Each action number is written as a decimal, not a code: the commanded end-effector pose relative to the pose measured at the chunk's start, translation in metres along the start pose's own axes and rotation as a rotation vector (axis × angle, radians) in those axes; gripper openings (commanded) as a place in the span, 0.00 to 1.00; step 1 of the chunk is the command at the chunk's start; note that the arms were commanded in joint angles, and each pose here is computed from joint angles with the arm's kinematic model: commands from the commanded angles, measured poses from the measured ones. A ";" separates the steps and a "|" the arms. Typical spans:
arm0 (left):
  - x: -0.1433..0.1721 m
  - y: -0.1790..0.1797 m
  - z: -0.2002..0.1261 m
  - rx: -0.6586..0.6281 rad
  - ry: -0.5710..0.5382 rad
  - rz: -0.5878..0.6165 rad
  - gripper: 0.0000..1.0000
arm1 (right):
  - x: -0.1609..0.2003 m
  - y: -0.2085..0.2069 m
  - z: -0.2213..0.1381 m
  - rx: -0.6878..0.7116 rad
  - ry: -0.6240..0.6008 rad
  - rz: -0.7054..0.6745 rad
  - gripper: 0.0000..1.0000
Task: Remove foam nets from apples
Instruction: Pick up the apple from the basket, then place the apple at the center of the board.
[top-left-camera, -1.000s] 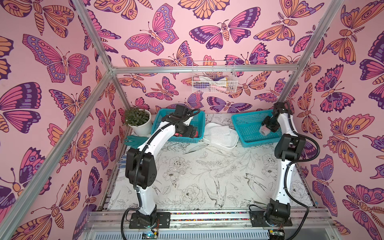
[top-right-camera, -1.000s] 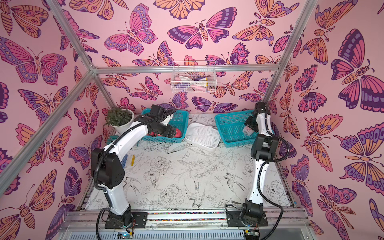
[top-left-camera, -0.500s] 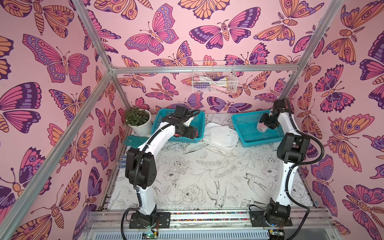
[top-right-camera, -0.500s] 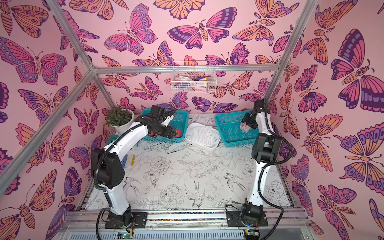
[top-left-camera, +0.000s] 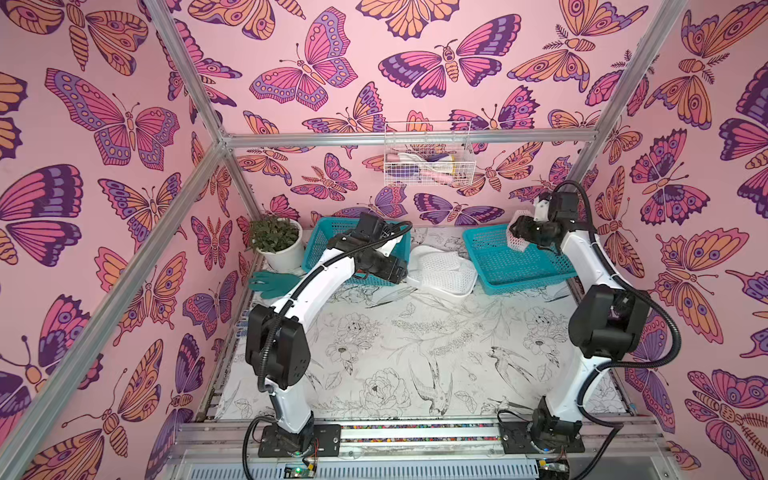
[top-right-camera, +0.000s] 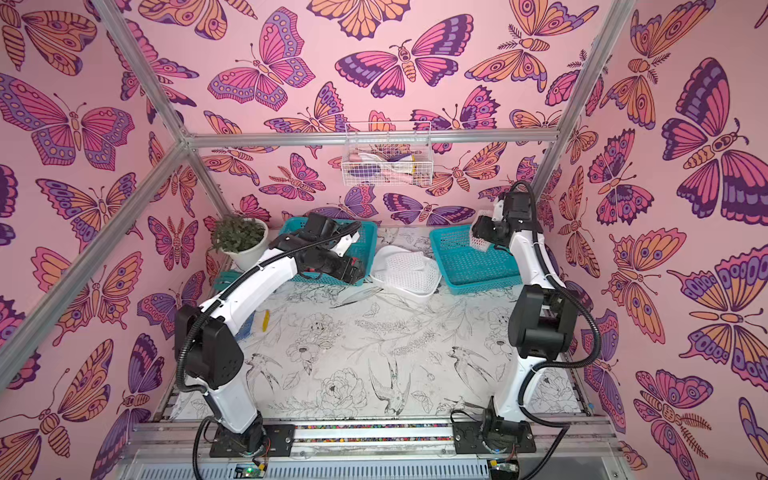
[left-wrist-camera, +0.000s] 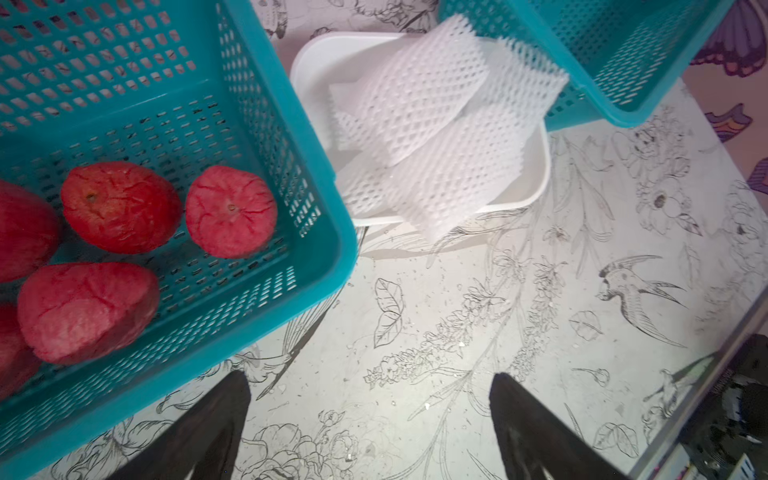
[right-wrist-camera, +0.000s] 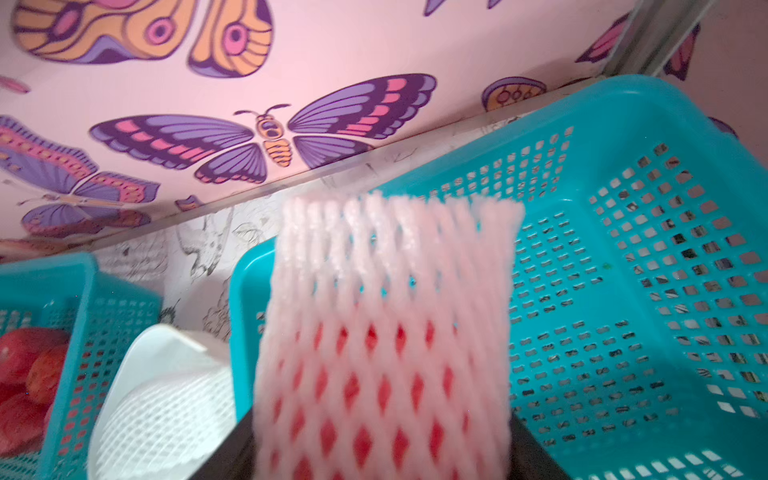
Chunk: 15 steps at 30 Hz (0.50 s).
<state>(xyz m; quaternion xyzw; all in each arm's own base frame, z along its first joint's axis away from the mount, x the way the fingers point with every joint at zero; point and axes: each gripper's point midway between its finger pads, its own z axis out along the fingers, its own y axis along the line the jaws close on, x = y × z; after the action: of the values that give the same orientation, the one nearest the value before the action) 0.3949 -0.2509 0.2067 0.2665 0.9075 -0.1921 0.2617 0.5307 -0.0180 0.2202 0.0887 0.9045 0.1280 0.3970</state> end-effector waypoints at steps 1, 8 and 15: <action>0.007 -0.016 -0.014 0.042 0.009 0.007 0.92 | -0.001 0.045 -0.023 -0.119 -0.092 -0.127 0.48; 0.002 -0.038 -0.036 0.123 -0.024 -0.032 0.91 | 0.062 0.136 -0.066 -0.317 -0.157 -0.373 0.48; 0.001 -0.052 -0.052 0.188 -0.041 -0.091 0.90 | 0.144 0.203 -0.083 -0.463 -0.191 -0.541 0.48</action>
<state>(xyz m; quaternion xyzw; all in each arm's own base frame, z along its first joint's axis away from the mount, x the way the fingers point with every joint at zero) 0.3610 -0.2646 0.2522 0.2570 0.8901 -0.2662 0.2661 0.3871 0.1862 0.2217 -0.2093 0.8343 0.2146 0.4626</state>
